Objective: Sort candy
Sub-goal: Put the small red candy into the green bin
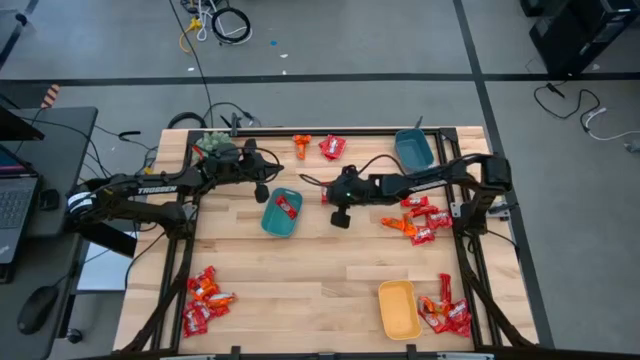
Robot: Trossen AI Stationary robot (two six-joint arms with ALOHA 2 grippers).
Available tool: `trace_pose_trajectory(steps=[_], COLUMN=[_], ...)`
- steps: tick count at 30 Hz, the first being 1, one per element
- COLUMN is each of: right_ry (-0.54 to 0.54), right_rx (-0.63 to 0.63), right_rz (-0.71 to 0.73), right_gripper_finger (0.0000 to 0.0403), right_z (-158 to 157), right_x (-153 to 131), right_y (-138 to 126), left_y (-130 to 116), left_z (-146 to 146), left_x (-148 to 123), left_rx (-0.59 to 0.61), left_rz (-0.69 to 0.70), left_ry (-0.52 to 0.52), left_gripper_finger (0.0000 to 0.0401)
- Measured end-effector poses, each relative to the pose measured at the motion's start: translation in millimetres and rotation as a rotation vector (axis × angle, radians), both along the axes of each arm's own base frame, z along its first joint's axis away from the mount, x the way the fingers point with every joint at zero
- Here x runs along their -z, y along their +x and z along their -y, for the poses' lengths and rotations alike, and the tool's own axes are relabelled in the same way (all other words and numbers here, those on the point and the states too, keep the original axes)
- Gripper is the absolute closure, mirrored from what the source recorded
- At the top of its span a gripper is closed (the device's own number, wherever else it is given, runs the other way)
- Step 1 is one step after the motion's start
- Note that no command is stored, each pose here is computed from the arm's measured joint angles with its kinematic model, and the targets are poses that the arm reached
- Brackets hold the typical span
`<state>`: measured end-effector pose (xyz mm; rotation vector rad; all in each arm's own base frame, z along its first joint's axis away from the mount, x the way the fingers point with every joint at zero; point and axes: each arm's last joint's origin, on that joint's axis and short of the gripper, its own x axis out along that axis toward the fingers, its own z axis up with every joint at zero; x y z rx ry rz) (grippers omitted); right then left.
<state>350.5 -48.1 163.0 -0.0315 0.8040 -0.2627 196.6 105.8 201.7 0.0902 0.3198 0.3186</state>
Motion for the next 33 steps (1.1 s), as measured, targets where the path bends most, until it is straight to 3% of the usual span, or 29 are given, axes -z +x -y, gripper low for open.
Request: trace_pose_trajectory(steps=[5,9,13,19,25,33], right_ry=[0.013,0.148,0.344,0.413,0.369,0.301], right_rx=[-0.014,0.174,0.356,0.568,0.684,0.751], right_rz=[0.070,0.111,0.170,0.236,0.248,0.196], right_gripper_finger=[0.0402,0.0380,0.0321,0.0197,0.0104,0.0095], right_z=[-6.4,10.5,21.8,20.4,24.0,27.7], right_x=[-19.9,-17.7,-11.4,12.3,40.0,62.1], right_y=[-2.3,-4.7,-3.8,6.6,12.5,22.6], left_y=[-0.1,0.0,-0.1,-0.2,-0.3,-0.4], left_z=[-0.1,-0.1,0.0,-0.6,-0.5,-0.5], left_x=[0.0,0.0,0.1,0.0,0.4,0.5], left_rx=[-0.002,-0.014,-0.023,-0.041,-0.041,-0.040], left_rz=[-0.001,0.013,0.022,0.020,0.016,0.015], left_ry=[0.000,-0.036,-0.064,-0.057,-0.058,-0.056], left_gripper_finger=[0.0401,0.0401,0.0401,0.0401,0.0401,0.0401])
